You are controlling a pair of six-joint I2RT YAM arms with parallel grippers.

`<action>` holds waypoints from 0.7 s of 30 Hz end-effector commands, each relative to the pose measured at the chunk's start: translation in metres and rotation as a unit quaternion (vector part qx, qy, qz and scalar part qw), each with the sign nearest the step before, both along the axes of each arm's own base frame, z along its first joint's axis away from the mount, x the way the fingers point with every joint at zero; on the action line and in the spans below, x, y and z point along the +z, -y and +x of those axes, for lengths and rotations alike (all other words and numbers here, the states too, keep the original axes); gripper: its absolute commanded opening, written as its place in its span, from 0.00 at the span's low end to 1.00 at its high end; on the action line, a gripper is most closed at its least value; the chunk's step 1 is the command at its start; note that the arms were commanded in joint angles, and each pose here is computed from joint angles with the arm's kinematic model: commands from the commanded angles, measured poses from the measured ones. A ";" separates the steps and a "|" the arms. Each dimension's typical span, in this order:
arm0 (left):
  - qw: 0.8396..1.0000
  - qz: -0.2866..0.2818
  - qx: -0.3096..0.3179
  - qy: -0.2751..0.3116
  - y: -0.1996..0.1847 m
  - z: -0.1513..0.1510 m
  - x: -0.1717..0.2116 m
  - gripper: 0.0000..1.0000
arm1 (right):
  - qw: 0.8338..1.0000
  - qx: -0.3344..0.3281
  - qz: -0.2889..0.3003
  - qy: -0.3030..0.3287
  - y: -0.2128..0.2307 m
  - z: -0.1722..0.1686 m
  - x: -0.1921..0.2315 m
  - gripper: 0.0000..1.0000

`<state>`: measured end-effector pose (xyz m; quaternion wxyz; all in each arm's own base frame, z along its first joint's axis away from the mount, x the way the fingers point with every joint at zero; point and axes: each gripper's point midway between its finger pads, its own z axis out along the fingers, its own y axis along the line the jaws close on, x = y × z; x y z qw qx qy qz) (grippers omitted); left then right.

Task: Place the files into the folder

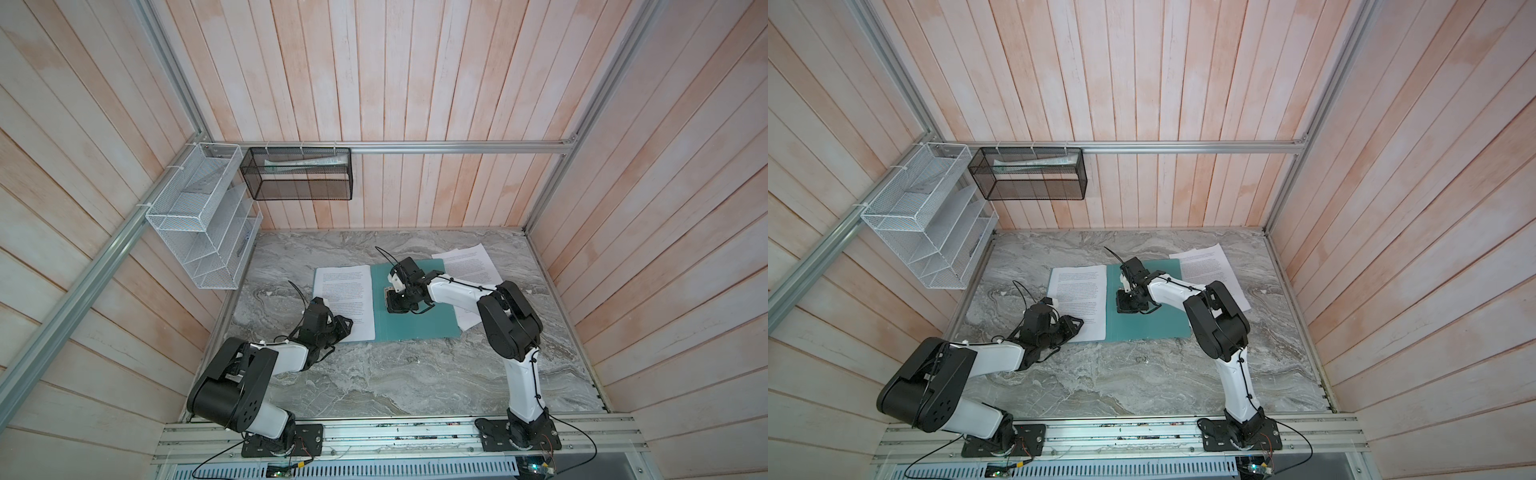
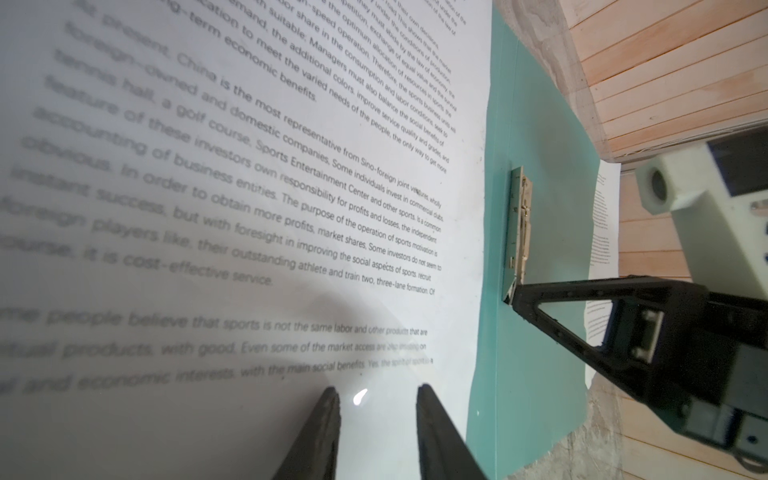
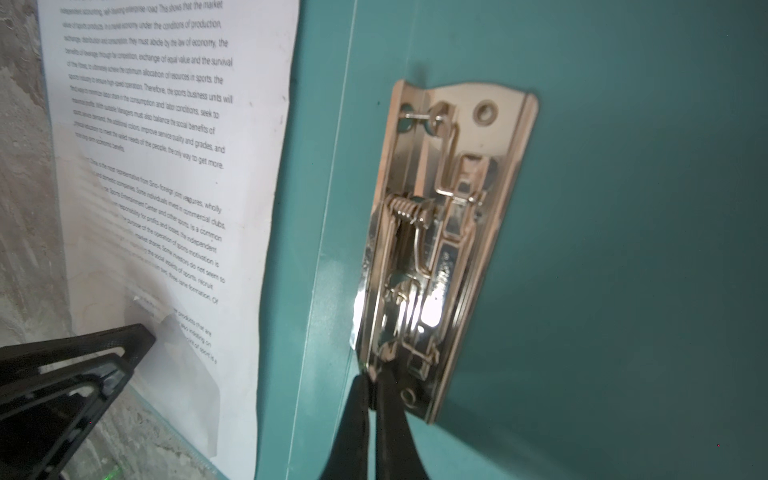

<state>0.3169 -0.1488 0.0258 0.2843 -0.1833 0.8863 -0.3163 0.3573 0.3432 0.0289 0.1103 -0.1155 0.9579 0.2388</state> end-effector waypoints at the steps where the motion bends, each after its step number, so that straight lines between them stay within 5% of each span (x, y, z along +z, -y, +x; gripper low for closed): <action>1: 0.980 0.077 0.025 -0.179 -0.037 -0.074 -0.078 0.35 | 0.998 -0.022 -0.046 -0.023 0.027 0.000 -0.007 0.00; 8: 0.982 0.072 0.026 -0.174 -0.037 -0.073 -0.075 0.35 | 0.998 -0.024 -0.050 -0.024 0.032 -0.004 -0.006 0.00; 14: 0.982 0.068 0.023 -0.172 -0.036 -0.073 -0.074 0.35 | 0.995 -0.018 0.084 -0.040 0.006 -0.007 0.027 0.00; 21: 0.984 0.054 0.033 -0.168 -0.039 -0.072 -0.071 0.35 | 0.969 -0.008 0.238 -0.065 -0.009 0.002 0.073 0.30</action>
